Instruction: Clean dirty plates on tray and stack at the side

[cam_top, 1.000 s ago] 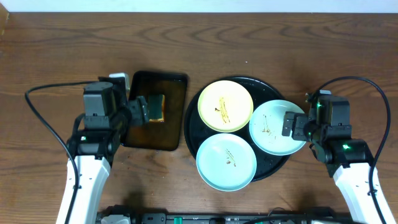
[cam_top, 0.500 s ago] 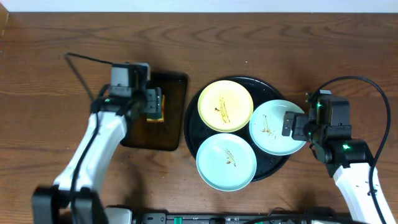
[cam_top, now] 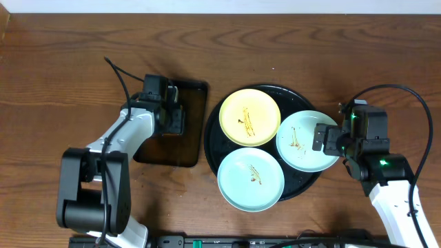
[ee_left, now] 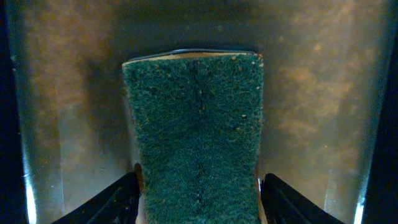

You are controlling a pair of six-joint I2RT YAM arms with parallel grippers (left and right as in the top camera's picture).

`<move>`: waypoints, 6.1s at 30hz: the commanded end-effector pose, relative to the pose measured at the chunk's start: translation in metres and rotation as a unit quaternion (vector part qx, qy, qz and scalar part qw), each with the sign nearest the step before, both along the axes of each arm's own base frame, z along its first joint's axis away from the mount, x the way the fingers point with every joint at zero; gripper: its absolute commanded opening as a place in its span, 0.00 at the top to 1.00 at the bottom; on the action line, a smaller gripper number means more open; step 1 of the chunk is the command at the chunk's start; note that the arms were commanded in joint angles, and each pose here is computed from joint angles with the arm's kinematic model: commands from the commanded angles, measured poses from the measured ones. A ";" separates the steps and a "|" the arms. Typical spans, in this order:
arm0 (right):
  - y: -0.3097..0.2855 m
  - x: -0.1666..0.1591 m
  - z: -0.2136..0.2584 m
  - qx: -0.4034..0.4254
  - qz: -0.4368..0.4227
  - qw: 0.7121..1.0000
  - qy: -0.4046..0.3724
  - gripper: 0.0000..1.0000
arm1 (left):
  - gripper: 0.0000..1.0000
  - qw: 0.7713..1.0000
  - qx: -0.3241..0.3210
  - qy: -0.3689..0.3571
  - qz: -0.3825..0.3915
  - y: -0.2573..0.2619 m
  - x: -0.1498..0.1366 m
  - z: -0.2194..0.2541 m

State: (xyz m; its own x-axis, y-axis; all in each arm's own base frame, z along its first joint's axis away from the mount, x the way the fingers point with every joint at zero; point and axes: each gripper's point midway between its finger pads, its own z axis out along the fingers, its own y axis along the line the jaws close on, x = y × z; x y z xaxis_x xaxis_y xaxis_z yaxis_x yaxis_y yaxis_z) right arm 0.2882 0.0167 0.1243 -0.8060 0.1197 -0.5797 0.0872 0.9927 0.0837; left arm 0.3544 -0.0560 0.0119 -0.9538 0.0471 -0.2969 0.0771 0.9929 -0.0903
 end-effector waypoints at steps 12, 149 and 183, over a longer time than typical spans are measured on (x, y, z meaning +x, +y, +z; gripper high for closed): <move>0.003 0.005 0.011 0.002 0.002 1.000 -0.015 0.01 | 0.38 0.999 -0.004 -0.034 0.008 -0.002 0.019 0.008; -0.042 0.010 -0.100 0.053 -0.051 0.985 0.154 0.99 | 0.93 0.990 -0.116 -0.025 0.073 -0.026 -0.026 0.079; -0.042 0.009 -0.101 0.053 -0.052 0.985 0.156 0.98 | 0.93 0.973 -0.130 -0.027 -0.191 -0.246 -0.023 0.126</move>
State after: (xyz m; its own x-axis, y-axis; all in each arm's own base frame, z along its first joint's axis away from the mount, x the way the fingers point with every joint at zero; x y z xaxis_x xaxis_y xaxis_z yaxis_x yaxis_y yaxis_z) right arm 0.2968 -0.0213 0.0263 -0.9213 0.2533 -0.2950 0.2158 0.9642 0.1540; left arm 0.3397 -0.2733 0.1513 -0.8799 0.2468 -0.4061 0.3895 0.8641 -0.3187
